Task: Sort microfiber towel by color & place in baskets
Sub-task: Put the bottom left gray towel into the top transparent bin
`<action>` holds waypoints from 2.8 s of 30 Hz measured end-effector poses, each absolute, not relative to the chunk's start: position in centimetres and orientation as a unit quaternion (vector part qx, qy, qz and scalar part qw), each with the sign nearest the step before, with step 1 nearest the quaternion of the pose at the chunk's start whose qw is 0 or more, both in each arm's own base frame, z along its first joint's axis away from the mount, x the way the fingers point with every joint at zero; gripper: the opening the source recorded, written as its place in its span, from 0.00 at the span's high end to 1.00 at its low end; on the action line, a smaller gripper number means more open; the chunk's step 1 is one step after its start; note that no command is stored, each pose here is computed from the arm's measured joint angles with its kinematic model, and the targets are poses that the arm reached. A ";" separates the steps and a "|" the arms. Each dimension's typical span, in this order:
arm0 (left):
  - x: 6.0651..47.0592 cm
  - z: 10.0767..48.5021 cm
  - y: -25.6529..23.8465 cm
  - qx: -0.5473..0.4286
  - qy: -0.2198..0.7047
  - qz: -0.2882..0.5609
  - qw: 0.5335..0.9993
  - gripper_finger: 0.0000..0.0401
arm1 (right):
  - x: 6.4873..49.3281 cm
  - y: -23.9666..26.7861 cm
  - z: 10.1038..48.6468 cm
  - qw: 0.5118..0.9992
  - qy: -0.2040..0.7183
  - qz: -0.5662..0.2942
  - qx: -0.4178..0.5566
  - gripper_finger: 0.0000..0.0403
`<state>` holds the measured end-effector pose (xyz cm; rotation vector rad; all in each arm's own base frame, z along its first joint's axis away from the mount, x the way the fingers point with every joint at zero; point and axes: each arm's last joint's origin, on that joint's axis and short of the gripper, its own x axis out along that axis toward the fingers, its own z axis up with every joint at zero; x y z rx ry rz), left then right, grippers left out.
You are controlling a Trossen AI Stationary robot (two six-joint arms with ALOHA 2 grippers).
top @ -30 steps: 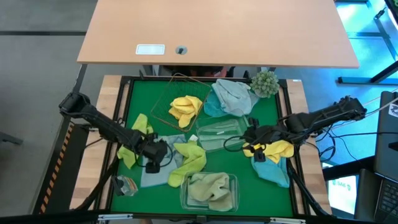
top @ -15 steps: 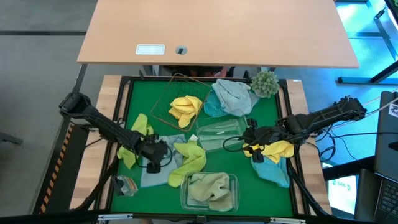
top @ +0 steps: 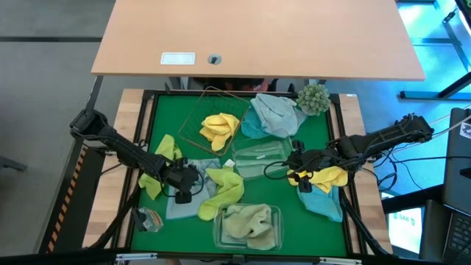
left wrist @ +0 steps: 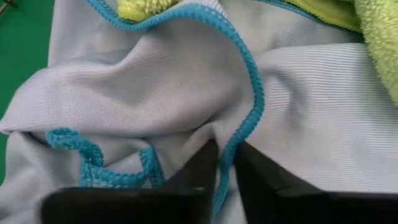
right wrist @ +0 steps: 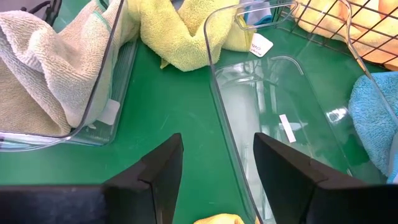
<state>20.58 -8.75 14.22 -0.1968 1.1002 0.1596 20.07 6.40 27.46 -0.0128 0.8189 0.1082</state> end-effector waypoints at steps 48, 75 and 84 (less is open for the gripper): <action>27.6 42.3 -8.3 0.008 0.189 0.127 0.974 1.00 | 20.1 6.4 27.4 0.916 0.398 0.054 -0.009 0.51; 40.7 32.0 2.6 -0.043 0.255 0.119 0.959 1.00 | 17.9 5.7 29.7 0.937 0.343 0.061 0.005 0.51; 43.4 25.9 4.6 -0.044 0.329 0.140 0.933 1.00 | 17.4 5.5 30.1 0.941 0.333 0.063 0.008 0.51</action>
